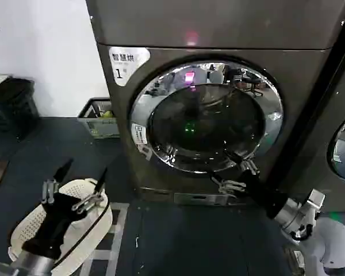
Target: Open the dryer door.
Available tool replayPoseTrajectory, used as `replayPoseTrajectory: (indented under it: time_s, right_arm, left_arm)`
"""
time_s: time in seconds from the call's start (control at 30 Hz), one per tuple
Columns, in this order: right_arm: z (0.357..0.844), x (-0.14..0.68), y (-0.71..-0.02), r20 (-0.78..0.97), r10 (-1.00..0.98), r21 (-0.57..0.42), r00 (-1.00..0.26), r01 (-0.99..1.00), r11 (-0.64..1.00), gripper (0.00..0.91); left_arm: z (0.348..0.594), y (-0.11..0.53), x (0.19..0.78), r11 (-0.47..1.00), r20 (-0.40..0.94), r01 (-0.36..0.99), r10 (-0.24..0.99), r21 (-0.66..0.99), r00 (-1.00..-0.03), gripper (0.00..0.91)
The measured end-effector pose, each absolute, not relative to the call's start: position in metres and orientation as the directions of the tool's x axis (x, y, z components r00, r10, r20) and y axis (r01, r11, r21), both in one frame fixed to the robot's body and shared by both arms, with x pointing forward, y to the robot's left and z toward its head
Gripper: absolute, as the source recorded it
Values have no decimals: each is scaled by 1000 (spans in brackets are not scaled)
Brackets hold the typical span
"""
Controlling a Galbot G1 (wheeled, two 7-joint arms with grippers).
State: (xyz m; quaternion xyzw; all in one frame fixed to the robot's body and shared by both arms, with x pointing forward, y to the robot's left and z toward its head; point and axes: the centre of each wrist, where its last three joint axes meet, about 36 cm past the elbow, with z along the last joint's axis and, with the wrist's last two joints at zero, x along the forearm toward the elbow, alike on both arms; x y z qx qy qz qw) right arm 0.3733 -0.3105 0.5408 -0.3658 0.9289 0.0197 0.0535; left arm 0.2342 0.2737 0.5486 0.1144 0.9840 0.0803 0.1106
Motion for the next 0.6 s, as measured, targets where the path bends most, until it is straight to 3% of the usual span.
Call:
replayPoseTrajectory:
  time_s: [0.23,0.6]
  right_arm:
    - [540,402,-306,-107,-691,-41,-715,-691,722,907]
    - [539,453,-280,-73,-751,-183,-656,-732,657,907]
  left_arm:
    - [548,272,234,951,-178,233,269,202,-946,907]
    - [543,272,234,949,-166,236,272,207,-948,907]
